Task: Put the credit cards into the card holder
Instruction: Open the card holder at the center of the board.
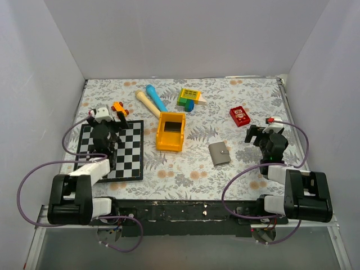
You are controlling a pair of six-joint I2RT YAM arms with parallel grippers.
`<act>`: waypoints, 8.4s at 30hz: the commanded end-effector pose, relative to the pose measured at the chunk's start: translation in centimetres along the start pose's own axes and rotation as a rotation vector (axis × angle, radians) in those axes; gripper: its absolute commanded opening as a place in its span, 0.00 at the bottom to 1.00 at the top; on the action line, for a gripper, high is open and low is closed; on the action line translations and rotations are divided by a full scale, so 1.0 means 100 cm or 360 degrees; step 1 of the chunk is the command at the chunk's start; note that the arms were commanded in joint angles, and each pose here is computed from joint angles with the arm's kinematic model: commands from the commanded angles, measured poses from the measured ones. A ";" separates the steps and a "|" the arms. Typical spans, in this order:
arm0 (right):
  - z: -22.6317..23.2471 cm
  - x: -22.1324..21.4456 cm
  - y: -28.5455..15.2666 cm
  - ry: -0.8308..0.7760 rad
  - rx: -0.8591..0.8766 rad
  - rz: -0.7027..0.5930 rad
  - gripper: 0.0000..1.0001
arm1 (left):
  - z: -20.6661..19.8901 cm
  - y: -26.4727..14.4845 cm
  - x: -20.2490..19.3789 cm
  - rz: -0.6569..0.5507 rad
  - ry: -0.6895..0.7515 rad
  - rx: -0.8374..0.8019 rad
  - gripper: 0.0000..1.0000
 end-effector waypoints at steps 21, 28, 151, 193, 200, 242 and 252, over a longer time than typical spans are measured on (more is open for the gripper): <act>-0.058 0.086 -0.001 0.0565 -0.0676 0.0508 0.98 | -0.002 0.031 0.139 0.0171 -0.0042 0.0703 0.98; -0.046 0.075 0.009 0.0588 -0.0577 0.0890 0.99 | -0.017 0.031 0.143 0.0280 -0.0051 0.0562 0.98; 0.159 0.048 -0.078 0.0242 0.0661 0.1109 0.01 | -0.328 -0.135 -0.129 0.1818 -0.0956 -0.0809 0.94; 0.147 0.088 -0.088 0.0441 0.0731 0.0993 0.01 | -0.340 -0.129 -0.110 0.1732 -0.0894 -0.0919 0.00; 0.136 0.077 -0.093 0.0464 0.0683 0.1017 0.01 | -0.340 -0.129 -0.111 0.1731 -0.0890 -0.0909 0.00; 0.087 0.061 -0.106 0.0348 0.0178 0.1174 0.01 | -0.327 -0.128 -0.159 0.1941 -0.0772 -0.0738 0.63; 0.073 0.018 -0.109 0.0472 0.0066 0.1343 0.01 | -0.339 -0.130 -0.173 0.2005 -0.0716 -0.0777 0.63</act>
Point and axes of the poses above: each gripper's point midway between its finger pads, its own y axis out along the fingers, its own z axis along the line the jaws close on, x = y × z, the point moved 4 cm from there along -y, back along the fingers, and after that the axes turned 14 degrees about -y, right-handed, at the moved point
